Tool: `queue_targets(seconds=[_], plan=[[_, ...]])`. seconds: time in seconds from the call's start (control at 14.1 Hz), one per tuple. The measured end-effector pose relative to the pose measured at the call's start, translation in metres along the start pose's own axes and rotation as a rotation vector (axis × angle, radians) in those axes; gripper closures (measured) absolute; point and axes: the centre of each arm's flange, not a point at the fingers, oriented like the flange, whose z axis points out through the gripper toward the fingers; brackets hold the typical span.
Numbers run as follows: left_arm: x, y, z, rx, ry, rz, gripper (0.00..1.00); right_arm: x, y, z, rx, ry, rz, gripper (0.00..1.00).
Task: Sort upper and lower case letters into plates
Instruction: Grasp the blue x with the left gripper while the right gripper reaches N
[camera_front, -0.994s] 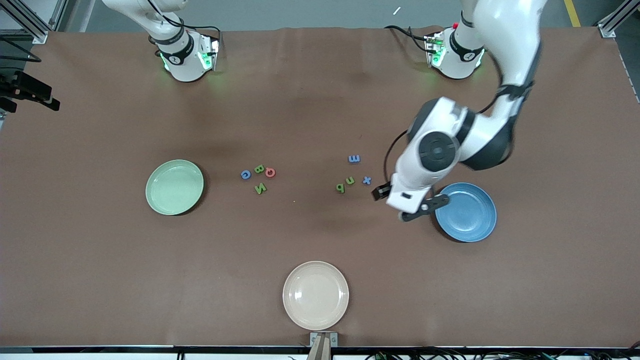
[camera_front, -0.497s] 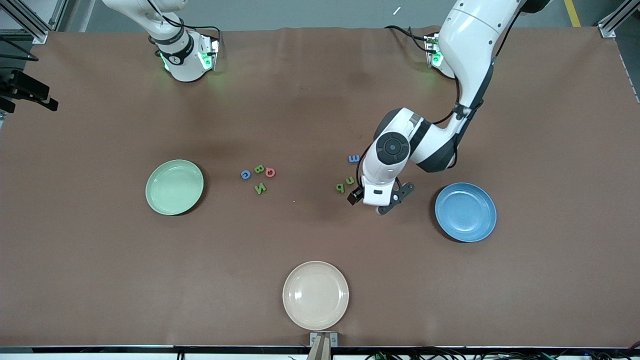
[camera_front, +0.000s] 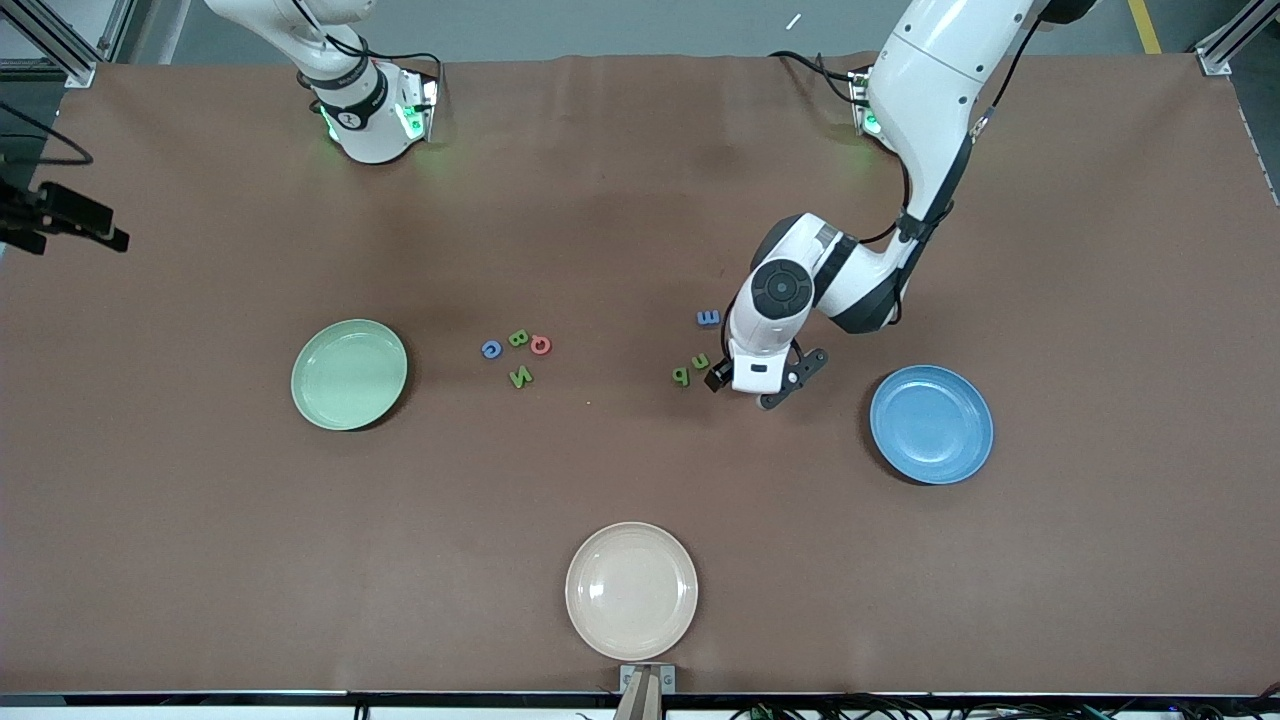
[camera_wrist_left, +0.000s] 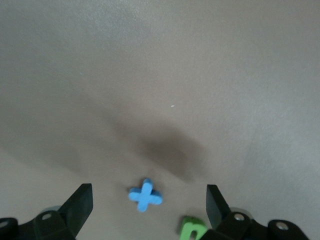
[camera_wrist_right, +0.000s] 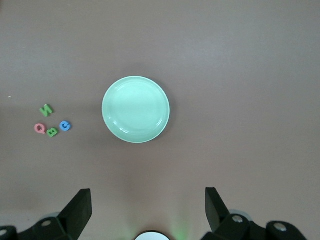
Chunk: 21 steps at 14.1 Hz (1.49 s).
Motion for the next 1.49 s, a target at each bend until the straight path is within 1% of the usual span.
queue_targets(seconds=[0.07,0.21,0.28,0.36,0.43,0.5,0.57,0.64,0.71,0.78,0.85,0.92,1.07,1.14,1.21,1.28,1.35,1.49], plan=[[-0.001,-0.003,0.005,-0.014,0.002,-0.022,0.0,0.01,0.005,0.017,0.002,-0.034,0.008,0.0],[-0.004,-0.009,0.011,-0.014,0.001,-0.039,0.01,0.036,0.008,0.063,0.005,-0.106,0.012,0.0],[-0.005,-0.011,0.013,-0.009,0.0,-0.042,0.04,0.048,0.006,0.084,0.006,-0.126,0.008,0.0],[-0.007,-0.012,0.015,-0.006,-0.001,-0.046,0.15,0.059,-0.001,0.102,0.008,-0.126,-0.003,0.0],[-0.008,-0.013,0.016,-0.003,-0.002,-0.055,0.2,0.066,-0.014,0.114,0.004,-0.115,-0.022,0.0],[-0.009,-0.014,0.017,0.0,-0.003,-0.063,0.2,0.071,-0.033,0.123,-0.003,-0.101,-0.035,0.0],[-0.011,-0.014,0.018,0.001,-0.003,-0.071,0.27,0.074,-0.059,0.13,-0.005,-0.084,-0.037,0.0],[-0.012,-0.014,0.018,-0.001,-0.003,-0.072,0.34,0.076,-0.088,0.137,0.007,-0.068,-0.033,0.0],[-0.012,-0.014,0.018,-0.001,-0.003,-0.072,0.34,0.076,-0.12,0.147,0.026,-0.054,-0.029,0.0],[-0.012,-0.013,0.017,-0.006,-0.002,-0.072,0.39,0.077,-0.151,0.159,0.034,-0.038,-0.034,0.0],[-0.013,-0.013,0.017,-0.005,-0.002,-0.071,0.4,0.077,-0.181,0.174,0.034,-0.023,-0.045,0.0],[-0.013,-0.013,0.016,-0.008,-0.001,-0.071,0.43,0.079,-0.21,0.192,0.028,-0.009,-0.049,0.0],[-0.014,-0.013,0.016,-0.007,-0.001,-0.07,0.44,0.081,-0.265,0.231,0.016,0.017,-0.051,0.0],[-0.015,-0.012,0.016,-0.011,-0.001,-0.068,0.48,0.081,-0.287,0.251,0.011,0.028,-0.06,0.0],[-0.018,-0.011,0.015,-0.012,-0.001,-0.063,0.59,0.08,-0.305,0.27,0.006,0.035,-0.072,0.0],[-0.021,-0.011,0.015,-0.011,-0.001,-0.06,0.59,0.081,-0.316,0.287,0.0,0.038,-0.081,0.01],[-0.023,-0.01,0.015,-0.012,0.0,-0.059,0.65,0.081,-0.322,0.302,-0.006,0.031,-0.087,0.03],[-0.025,-0.01,0.014,-0.012,0.0,-0.058,0.73,0.082,-0.327,0.327,-0.01,0.01,-0.087,0.03]])
